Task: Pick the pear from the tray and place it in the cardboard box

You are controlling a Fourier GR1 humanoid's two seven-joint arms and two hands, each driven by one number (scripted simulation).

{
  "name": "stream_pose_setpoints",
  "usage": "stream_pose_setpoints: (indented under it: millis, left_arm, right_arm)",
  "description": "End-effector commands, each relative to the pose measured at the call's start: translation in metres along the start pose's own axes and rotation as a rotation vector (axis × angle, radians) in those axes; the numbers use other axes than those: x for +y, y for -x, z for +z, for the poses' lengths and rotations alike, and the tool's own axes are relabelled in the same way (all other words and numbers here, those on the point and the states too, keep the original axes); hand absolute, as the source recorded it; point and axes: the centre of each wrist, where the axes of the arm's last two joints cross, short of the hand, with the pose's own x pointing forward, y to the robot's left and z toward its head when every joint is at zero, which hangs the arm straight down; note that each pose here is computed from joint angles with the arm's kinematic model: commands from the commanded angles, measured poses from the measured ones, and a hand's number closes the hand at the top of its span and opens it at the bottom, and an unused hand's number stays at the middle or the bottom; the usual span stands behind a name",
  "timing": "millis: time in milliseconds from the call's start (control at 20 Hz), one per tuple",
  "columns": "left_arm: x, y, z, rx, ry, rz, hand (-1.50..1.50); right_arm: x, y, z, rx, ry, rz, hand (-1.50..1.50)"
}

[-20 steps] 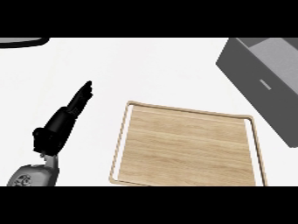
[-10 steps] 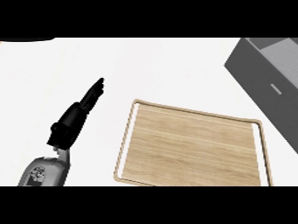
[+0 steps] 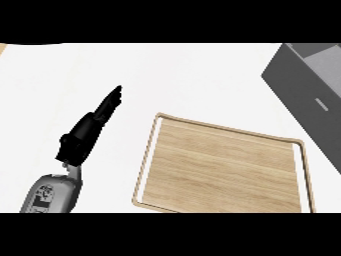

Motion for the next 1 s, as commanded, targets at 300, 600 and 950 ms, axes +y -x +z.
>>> stream_pose_setpoints:
  millis: [300,600,950]
  left_arm:
    - [0.004,0.023,0.005,-0.005,0.019,0.001,0.0]
    - [0.006,0.011,-0.003,-0.013,0.027,0.005,0.0]
    - [0.017,0.005,-0.004,-0.019,0.003,-0.008,0.0]
  right_arm:
    - [0.02,0.016,-0.064,0.064,0.026,-0.005,1.5]
    - [0.038,0.028,-0.102,0.076,0.017,0.086,1.5]
    - [0.12,0.047,-0.119,0.101,-0.043,0.148,1.5]
